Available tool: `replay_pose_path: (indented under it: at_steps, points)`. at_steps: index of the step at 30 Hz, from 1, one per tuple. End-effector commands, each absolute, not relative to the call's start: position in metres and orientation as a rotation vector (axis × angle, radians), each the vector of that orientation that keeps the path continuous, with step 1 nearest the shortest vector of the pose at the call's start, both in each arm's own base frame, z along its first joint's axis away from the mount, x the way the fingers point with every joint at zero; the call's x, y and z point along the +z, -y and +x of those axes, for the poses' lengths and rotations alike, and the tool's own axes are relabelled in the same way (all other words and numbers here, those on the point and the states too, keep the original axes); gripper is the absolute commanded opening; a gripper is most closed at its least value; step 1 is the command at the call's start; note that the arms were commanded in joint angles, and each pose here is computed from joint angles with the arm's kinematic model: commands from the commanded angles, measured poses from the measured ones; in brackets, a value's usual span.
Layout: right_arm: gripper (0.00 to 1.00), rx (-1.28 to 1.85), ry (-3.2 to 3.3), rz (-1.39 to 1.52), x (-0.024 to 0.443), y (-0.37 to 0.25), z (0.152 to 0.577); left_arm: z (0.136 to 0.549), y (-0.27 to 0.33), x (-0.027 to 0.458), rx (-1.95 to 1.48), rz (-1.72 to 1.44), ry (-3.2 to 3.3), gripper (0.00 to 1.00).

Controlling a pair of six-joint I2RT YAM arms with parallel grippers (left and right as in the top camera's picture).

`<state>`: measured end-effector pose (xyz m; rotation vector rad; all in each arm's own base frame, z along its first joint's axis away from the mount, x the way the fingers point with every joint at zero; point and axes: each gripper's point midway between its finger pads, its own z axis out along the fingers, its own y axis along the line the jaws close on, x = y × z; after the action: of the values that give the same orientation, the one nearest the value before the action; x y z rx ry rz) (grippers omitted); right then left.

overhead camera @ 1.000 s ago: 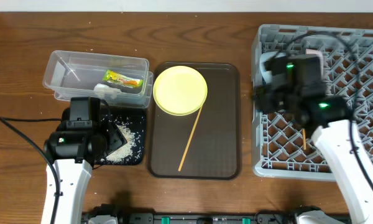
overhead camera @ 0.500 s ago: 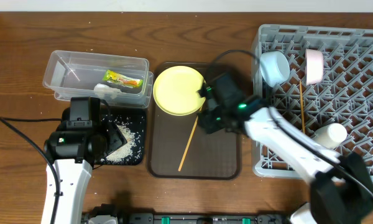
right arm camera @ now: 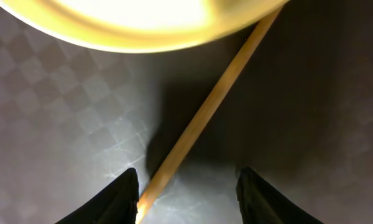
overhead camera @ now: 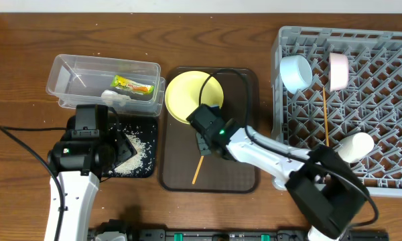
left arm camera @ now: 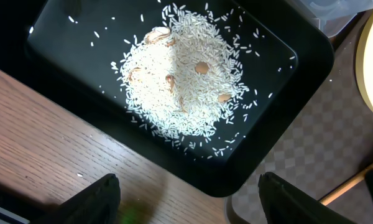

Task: Sort waste into correct bins and load items into the dishwasher rack
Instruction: 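Return right gripper to the brown tray and grasp the second chopstick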

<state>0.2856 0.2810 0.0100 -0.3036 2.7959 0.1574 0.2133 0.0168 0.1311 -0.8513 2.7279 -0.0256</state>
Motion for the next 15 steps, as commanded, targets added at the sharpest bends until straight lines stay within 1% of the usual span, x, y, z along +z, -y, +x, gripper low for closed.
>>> replay_pose_path:
  at_steps: [1,4,7,11,15]
  points:
    - [0.49,0.070,-2.801,-0.255,-0.004,-0.274,0.287,0.210,-0.019,0.130,-0.015,-0.869,-2.729,0.74]
    - [0.46,0.040,-2.822,-0.260,-0.008,-0.269,0.283,0.210,-0.019,0.130,-0.015,-0.869,-2.729,0.74]
    - [0.38,0.000,-2.830,-0.260,-0.009,-0.263,0.281,0.210,-0.019,0.130,-0.015,-0.869,-2.730,0.74]
    - [0.25,-0.080,-2.839,-0.230,-0.006,-0.245,0.284,0.210,-0.019,0.130,-0.015,-0.869,-2.730,0.74]
    - [0.07,-0.110,-2.863,-0.176,-0.003,-0.228,0.288,0.210,-0.019,0.130,-0.015,-0.869,-2.730,0.74]
